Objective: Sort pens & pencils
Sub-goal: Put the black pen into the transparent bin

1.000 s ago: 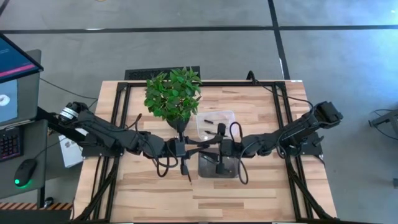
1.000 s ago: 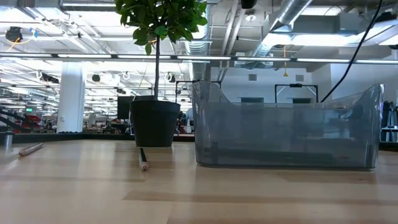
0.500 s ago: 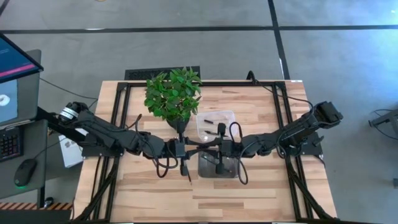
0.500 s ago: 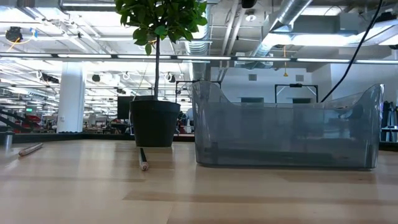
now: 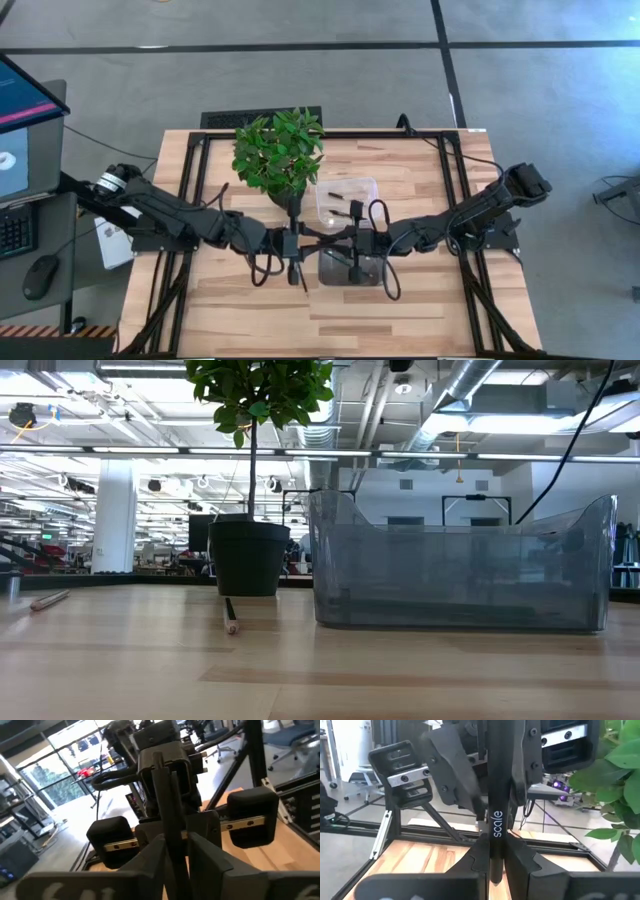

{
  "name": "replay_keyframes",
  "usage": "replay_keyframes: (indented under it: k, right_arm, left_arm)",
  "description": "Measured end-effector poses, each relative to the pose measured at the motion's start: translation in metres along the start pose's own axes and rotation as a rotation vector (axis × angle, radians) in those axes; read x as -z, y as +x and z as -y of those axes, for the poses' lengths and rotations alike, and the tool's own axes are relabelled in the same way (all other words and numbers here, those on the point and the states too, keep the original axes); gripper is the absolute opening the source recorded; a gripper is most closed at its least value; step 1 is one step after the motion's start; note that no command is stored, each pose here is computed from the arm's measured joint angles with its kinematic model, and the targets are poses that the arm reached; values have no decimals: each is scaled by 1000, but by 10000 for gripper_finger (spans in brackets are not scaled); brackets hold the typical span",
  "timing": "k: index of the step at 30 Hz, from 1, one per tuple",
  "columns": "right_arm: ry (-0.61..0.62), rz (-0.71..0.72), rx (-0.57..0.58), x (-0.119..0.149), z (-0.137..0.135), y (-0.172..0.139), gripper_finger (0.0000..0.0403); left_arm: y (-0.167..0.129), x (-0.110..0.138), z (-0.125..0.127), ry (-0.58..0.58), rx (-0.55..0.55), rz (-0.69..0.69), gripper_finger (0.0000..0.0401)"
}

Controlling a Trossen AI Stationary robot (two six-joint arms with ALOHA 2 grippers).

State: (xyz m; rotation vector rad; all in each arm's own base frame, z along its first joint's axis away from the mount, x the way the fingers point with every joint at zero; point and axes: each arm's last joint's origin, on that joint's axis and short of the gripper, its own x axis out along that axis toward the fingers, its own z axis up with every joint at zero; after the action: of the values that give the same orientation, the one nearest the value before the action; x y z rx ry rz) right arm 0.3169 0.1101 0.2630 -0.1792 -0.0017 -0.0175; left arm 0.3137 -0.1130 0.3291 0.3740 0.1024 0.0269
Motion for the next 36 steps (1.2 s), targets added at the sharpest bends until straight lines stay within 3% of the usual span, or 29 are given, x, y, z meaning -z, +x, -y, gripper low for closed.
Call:
replay_keyframes:
  k: [6, 12, 22, 27, 31, 36]
  right_arm:
    - [-28, -82, 45, 6, 2, -1, 57]
    - [10, -242, 88, 13, 14, -9, 57]
    - [148, -647, 248, 34, 73, -37, 58]
    - [257, -809, 246, 35, 107, -40, 58]
    - [263, -948, 262, 32, 128, -36, 58]
    - [259, -1036, 154, 31, 145, -23, 58]
  left_arm:
    - [-11, 0, 4, 35, -113, -101, 107]
    - [-42, 10, 14, 17, -89, -310, 111]
    - [-70, 47, 21, -136, -154, -680, 110]
    - [-75, 60, 23, -154, -138, -815, 110]
    - [-81, 64, 23, -182, -108, -893, 110]
    - [-86, 68, 20, -178, -133, -954, 110]
